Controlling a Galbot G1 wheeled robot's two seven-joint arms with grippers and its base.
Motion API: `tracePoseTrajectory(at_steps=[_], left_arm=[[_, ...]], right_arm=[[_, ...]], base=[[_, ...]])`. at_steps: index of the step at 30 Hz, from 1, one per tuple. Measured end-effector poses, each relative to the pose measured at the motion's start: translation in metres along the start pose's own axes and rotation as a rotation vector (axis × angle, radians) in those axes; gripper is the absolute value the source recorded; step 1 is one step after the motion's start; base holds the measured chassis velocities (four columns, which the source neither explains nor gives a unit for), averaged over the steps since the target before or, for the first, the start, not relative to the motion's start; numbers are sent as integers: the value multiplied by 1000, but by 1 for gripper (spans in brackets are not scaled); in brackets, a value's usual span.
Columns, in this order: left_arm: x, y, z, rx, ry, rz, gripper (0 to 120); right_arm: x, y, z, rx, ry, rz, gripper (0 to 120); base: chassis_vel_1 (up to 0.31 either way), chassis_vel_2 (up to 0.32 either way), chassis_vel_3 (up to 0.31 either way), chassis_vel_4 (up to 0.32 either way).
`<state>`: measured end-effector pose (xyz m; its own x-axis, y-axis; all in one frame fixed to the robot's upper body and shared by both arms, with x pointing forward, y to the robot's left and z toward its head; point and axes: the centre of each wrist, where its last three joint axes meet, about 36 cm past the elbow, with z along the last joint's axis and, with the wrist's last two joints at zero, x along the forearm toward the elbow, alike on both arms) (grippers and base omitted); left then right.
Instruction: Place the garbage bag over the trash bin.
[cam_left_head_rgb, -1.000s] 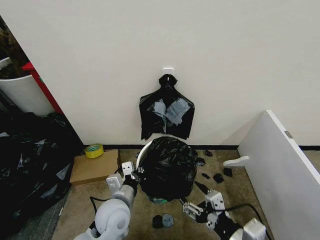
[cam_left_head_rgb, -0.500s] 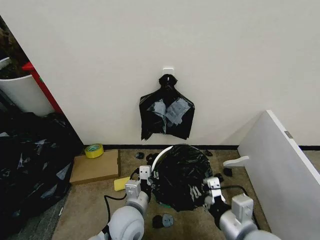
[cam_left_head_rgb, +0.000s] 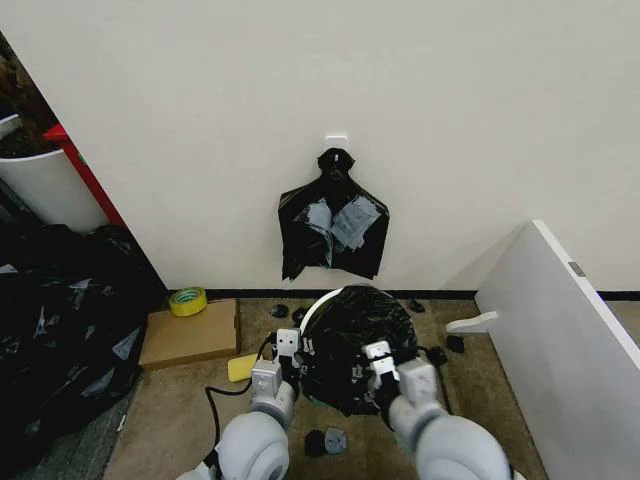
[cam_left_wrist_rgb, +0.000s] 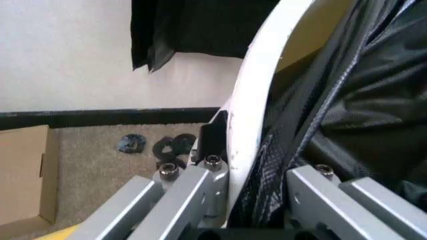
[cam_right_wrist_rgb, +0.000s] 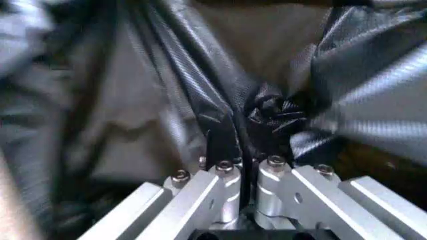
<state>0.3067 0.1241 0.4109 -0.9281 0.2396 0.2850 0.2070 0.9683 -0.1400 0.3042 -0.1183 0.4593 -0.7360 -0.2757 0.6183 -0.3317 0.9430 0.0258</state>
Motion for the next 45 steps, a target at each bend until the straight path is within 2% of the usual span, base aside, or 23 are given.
tracePoseTrajectory(at_steps=[7,12,17,21,25,31,36,40,45], left_arm=[[4,1,-1,-2,-10,0,1],[7,-1,-1,-13,-21,3,1],[10,-1,-2,-18,-31,6,1],[10,0,-3,-16,-36,6,1],[10,2,-4,-15,-42,1,1],[8,4,-5,-14,-50,-5,1],[9,5,-5,-13,-51,-6,1],[11,5,-6,-15,-53,-1,1],[15,4,-8,-13,-56,13,1]], right_arm=[[-36,12,-4,30,8,68,0],[-76,29,-10,83,3,115,0],[-95,40,-17,97,-3,109,0],[-112,42,-22,46,-35,48,0],[-110,41,-24,42,-67,30,0],[-79,40,-21,71,-76,9,0],[-58,33,-14,120,-54,45,0],[-63,28,-7,141,-31,81,0],[-92,26,1,148,24,132,0]], base=[[0,0,0,0],[0,0,0,0],[0,0,0,0],[0,0,0,0],[0,0,0,0],[0,0,0,0],[0,0,0,0],[0,0,0,0],[0,0,0,0]])
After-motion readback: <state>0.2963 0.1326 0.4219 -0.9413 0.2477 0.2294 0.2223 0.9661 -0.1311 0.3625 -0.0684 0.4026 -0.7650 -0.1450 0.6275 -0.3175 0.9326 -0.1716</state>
